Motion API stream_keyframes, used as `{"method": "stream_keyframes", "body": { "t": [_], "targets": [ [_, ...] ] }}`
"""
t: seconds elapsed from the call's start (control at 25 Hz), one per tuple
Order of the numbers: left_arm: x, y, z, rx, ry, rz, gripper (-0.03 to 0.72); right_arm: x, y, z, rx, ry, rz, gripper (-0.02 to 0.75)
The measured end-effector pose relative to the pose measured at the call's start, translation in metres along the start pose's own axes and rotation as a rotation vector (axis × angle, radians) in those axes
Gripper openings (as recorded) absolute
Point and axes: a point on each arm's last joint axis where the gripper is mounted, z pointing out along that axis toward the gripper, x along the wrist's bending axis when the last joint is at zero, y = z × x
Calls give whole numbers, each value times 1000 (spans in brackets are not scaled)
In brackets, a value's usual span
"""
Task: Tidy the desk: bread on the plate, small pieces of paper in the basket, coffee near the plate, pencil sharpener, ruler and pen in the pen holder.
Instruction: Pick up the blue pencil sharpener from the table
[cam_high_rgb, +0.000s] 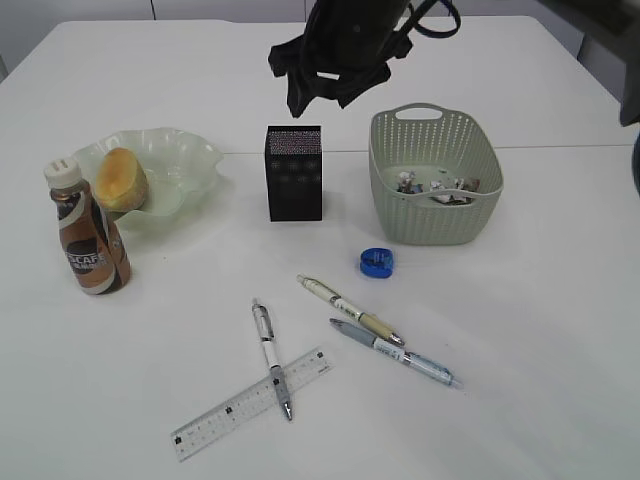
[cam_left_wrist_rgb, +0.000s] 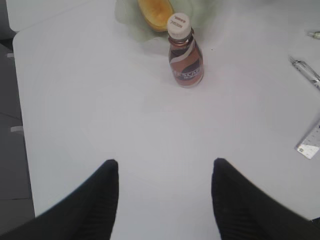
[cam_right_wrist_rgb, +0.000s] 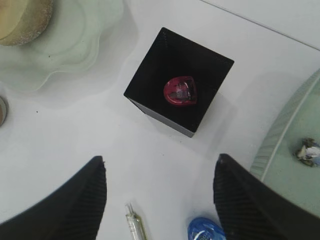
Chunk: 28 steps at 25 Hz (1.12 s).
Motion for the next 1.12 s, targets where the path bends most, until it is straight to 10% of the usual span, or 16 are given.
{"method": "stream_keyframes", "body": {
  "t": [0.52, 1.12],
  "targets": [
    [1, 0, 0, 1, 10, -1, 434, -12, 8, -87, -124, -234, 65, 493],
    [1, -2, 0, 23, 7, -11, 434, -10, -45, -90, 89, -214, 94, 492]
  ]
}}
